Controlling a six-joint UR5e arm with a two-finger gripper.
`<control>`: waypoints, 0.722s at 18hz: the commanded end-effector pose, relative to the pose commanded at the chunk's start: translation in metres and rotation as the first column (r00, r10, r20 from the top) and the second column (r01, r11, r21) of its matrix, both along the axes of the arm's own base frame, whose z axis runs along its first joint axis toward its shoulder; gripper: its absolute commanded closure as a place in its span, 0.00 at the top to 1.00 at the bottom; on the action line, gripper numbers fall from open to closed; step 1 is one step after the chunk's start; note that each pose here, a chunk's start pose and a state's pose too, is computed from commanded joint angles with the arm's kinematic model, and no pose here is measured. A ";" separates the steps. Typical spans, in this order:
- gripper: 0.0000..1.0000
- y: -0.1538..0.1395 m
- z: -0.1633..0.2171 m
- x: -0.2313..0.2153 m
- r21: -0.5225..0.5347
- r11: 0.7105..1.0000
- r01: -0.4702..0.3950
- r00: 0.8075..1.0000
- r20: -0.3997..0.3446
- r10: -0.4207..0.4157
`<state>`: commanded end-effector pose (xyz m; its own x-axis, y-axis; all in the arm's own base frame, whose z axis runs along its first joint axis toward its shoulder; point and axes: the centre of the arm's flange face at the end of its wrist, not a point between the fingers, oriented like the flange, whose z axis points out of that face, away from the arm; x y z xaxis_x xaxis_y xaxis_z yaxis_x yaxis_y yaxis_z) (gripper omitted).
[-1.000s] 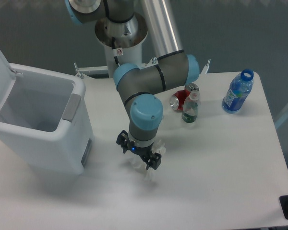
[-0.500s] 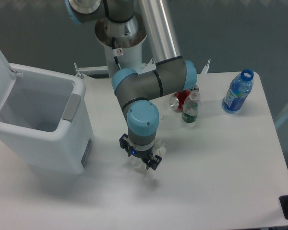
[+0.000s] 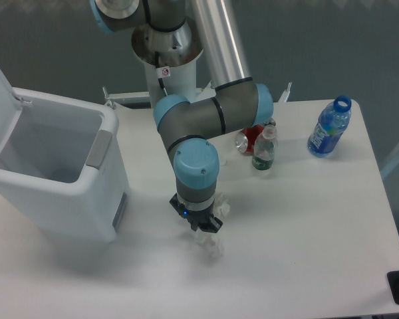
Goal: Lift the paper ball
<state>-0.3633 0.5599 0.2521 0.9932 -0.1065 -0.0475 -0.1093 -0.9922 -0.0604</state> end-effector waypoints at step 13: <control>0.54 0.000 -0.011 -0.004 -0.014 1.000 0.021 1.000 0.009 -0.021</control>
